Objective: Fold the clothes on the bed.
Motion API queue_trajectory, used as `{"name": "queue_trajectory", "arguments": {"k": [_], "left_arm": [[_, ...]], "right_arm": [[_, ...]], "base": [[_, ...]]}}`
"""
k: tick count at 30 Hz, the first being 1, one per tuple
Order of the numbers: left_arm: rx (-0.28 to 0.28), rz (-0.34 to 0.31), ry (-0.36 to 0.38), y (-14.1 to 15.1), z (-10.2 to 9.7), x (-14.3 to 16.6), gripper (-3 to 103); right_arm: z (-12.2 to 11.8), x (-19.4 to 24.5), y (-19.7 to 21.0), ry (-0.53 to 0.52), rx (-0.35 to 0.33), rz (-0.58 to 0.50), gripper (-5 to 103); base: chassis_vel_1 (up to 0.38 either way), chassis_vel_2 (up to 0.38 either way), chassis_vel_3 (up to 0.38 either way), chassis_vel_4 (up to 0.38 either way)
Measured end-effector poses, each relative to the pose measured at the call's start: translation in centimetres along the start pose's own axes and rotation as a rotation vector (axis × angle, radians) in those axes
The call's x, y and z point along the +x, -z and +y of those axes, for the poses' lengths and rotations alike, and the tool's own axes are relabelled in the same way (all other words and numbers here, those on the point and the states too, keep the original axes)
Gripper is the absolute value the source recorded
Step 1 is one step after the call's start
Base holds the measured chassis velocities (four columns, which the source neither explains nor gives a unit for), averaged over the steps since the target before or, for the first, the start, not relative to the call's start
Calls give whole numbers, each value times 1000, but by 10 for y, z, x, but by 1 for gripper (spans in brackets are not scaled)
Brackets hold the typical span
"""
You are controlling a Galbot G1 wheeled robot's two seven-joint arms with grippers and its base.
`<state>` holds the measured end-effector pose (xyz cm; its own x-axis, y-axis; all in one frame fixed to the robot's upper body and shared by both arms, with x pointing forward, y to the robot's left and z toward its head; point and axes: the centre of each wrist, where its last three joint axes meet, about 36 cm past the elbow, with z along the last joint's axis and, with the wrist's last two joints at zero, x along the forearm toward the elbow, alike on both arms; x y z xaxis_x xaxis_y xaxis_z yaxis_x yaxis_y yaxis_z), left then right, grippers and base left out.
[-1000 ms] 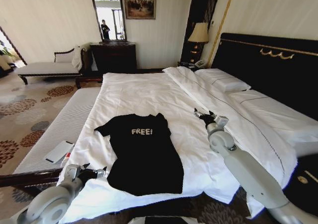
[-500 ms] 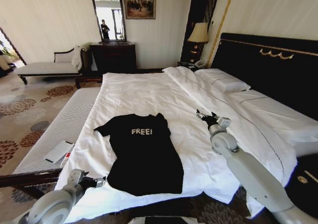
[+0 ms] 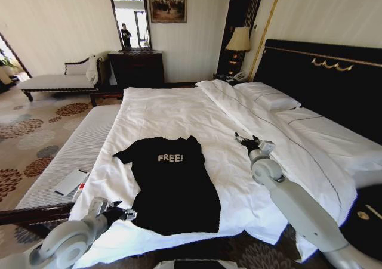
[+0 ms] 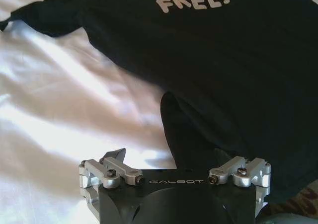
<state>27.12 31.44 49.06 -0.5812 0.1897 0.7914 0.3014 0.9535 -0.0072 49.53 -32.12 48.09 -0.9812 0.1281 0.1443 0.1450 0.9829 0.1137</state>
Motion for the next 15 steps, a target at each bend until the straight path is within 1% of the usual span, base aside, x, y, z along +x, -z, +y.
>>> {"name": "queue_trajectory", "arguments": {"k": [1,3,7,11,13,15], "left_arm": [[0,0,0,0,0,0,103],[4,19,-9,-4,-1,-5,100],[11,44,-22,-10,-4,-8,99],[16,43,-21,-11,-4,-9,79],[17,40,-20,-10,-4,-9,79],[20,33,-18,-10,-3,-9,68]], "right_arm": [[0,0,0,0,0,0,100],[0,-2,-1,-3,0,3,100],[1,-4,-2,-4,-1,7,100],[5,-7,-3,-1,-2,8,100],[5,-7,-2,1,-2,7,100],[7,-9,-1,4,-1,6,100]], "base": [[0,0,0,0],[0,0,0,0],[0,0,0,0],[0,0,0,0],[0,0,0,0],[0,0,0,0]]}}
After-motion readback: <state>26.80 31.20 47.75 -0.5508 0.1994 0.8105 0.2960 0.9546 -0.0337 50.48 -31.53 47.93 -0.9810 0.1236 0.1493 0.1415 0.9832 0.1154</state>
